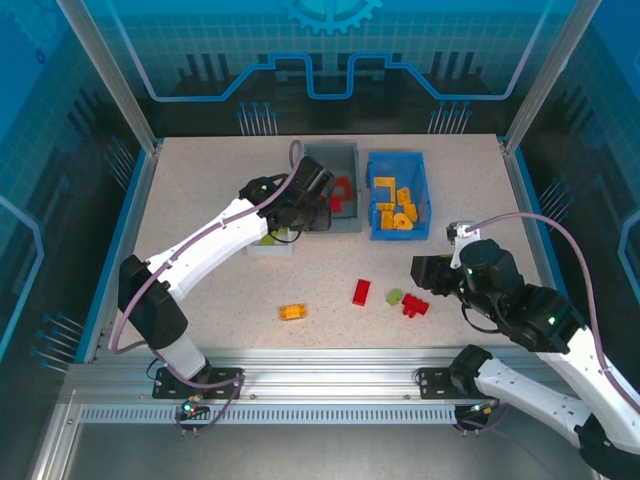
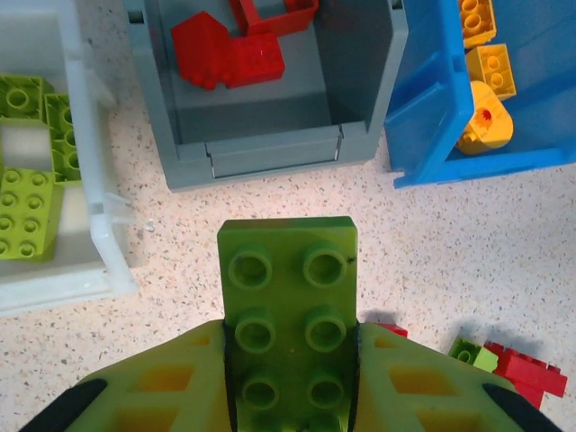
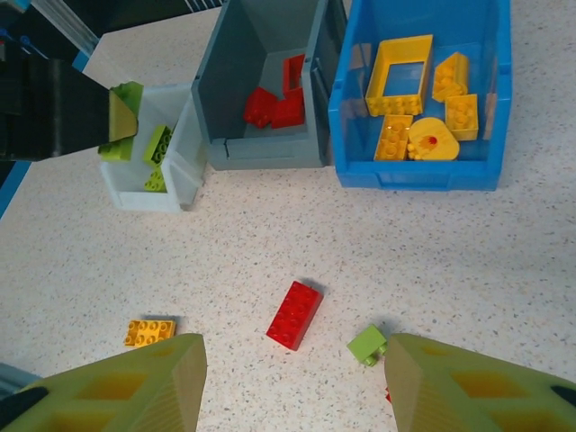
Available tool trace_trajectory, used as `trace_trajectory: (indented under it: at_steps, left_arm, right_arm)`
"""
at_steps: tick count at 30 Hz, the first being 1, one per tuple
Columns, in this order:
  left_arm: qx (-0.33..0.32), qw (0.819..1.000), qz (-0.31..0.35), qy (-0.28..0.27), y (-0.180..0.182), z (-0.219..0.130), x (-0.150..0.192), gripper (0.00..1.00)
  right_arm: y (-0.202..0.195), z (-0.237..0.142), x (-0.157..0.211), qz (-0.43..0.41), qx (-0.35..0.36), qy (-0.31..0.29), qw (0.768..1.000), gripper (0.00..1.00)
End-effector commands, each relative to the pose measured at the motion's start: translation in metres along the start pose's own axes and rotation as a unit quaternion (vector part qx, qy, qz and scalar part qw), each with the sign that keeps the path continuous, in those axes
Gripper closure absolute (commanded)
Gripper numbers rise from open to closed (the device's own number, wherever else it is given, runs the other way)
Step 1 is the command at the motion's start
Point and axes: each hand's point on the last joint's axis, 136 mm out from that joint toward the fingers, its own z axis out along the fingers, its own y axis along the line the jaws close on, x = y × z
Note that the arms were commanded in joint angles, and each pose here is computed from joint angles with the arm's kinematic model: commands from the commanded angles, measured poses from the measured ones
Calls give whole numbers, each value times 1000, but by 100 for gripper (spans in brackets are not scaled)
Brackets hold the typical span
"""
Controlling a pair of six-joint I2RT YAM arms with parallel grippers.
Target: Sort the legos into containers by color
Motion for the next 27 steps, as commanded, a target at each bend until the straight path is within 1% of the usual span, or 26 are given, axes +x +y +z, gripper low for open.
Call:
trace_trajectory:
  at_steps: [1, 5, 7, 10, 15, 20, 24, 27]
  left_arm:
    - [-3, 1000, -15, 4, 9, -1, -2, 69]
    - [-51, 998, -32, 15, 51, 4, -4, 69]
    - [-59, 997, -50, 19, 75, 9, -3, 69]
    - [-82, 994, -62, 30, 108, 20, -1, 68]
    - [-97, 991, -82, 45, 145, 54, -2, 68]
    - [-114, 988, -80, 64, 166, 91, -6, 68]
    - [-119, 987, -76, 81, 171, 115, -6, 68]
    - [-125, 985, -81, 91, 174, 125, -1, 67]
  right_arm:
    - [18, 12, 4, -15, -37, 15, 999, 44]
    - [37, 32, 16, -20, -75, 52, 996, 44]
    - [55, 45, 21, -21, -109, 70, 991, 44]
    - [84, 59, 23, -42, -150, 78, 985, 43]
    - [120, 78, 27, -90, -157, 78, 980, 41]
    - [135, 86, 28, -95, -159, 75, 980, 41]
    - [132, 89, 32, -93, -149, 78, 981, 41]
    - [128, 89, 35, -92, -145, 81, 982, 41]
